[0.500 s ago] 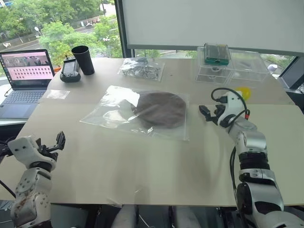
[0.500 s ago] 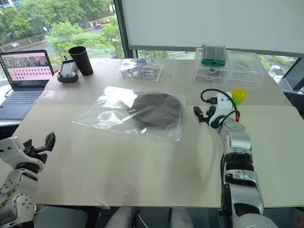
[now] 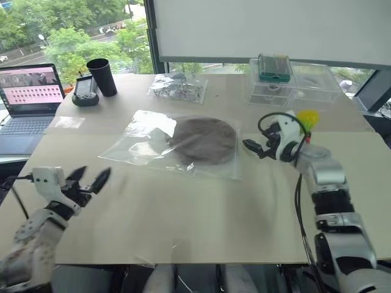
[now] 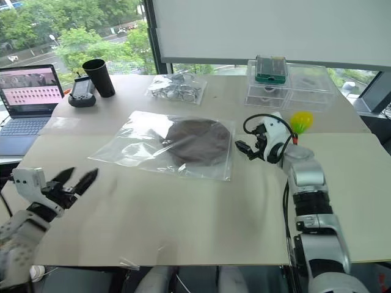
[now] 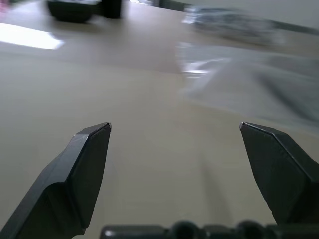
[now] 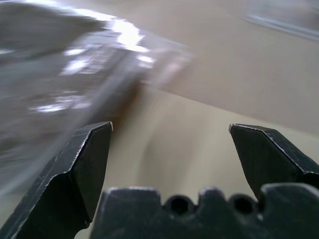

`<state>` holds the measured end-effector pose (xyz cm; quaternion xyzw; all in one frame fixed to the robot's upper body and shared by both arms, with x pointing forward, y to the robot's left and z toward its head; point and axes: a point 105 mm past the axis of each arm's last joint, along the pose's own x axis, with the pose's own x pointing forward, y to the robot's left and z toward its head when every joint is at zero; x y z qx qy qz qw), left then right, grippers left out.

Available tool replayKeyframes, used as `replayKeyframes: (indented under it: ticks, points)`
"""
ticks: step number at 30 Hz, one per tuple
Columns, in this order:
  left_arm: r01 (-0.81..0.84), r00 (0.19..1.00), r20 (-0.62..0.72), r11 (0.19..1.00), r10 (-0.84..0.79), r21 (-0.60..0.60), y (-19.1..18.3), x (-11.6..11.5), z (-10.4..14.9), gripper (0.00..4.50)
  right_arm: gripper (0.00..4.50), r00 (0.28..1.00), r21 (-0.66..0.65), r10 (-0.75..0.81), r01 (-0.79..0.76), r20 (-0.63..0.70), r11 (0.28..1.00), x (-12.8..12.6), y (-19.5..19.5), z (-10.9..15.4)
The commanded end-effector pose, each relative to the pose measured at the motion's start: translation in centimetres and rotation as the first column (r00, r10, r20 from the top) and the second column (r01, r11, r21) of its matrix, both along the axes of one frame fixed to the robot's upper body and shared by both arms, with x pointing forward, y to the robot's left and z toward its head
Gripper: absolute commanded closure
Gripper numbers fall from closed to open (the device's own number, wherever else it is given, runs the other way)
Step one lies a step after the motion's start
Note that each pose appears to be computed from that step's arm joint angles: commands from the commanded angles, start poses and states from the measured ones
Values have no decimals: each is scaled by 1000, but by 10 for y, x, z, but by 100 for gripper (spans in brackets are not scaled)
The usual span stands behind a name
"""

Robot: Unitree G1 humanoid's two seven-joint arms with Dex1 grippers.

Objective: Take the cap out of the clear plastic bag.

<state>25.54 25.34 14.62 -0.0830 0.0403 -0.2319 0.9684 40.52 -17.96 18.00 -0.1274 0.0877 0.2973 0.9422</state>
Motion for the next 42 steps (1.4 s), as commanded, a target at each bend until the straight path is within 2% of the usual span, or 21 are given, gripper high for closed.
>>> replayKeyframes:
  ticks: [1,3,5,9,12,15,16,19,20,24,28,31,34,39,40,42]
  points:
    - [337,937,-48,934,-345,-120,-40,-43,24,4,0,956,-59,288,-290,-50,955,-32,24,22]
    - [400,907,-83,905,-413,-144,-45,-54,27,4,0,914,-83,397,-404,-86,911,-47,31,25]
    - [398,906,-125,915,-404,-73,-44,-51,19,4,0,873,-83,478,-485,-95,870,-53,41,30]
    - [408,903,-119,911,-412,-54,-49,-43,19,4,0,912,-236,410,-404,-25,884,-22,44,30]
    - [405,906,-108,913,-409,-54,-52,-39,20,4,0,929,-483,365,-292,64,826,3,37,23]
    - [406,906,-107,912,-410,-59,-53,-38,19,4,0,914,-666,389,-221,113,713,16,30,12]
    - [405,906,-107,912,-410,-59,-54,-37,19,4,0,901,-726,418,-210,117,655,18,30,4]
    - [405,906,-104,911,-411,-71,-56,-36,18,4,0,806,-909,581,-153,111,387,20,37,-21]
    - [404,906,-106,912,-410,-71,-56,-35,17,4,0,752,-934,644,-114,140,337,20,47,-23]
    - [401,907,-104,913,-407,-76,-56,-34,15,4,0,624,-950,747,-25,227,310,20,69,-22]
    - [389,913,-100,918,-396,-81,-58,-30,12,4,0,539,-926,781,-6,315,377,17,92,-21]
    - [389,913,-97,918,-396,-82,-61,-29,11,4,0,533,-920,780,-8,328,392,18,100,-26]
    - [388,913,-98,918,-395,-82,-63,-29,9,4,0,537,-895,762,-28,362,445,19,110,-25]
    - [383,916,-93,920,-390,-77,-62,-27,10,4,0,570,-874,736,-62,365,482,21,116,-26]
    - [382,917,-92,921,-388,-77,-62,-27,10,0,51,570,-873,736,-67,364,484,21,116,-26]
    - [376,920,-93,924,-381,-72,-62,-27,9,0,106,569,-867,738,-84,363,491,20,118,-26]
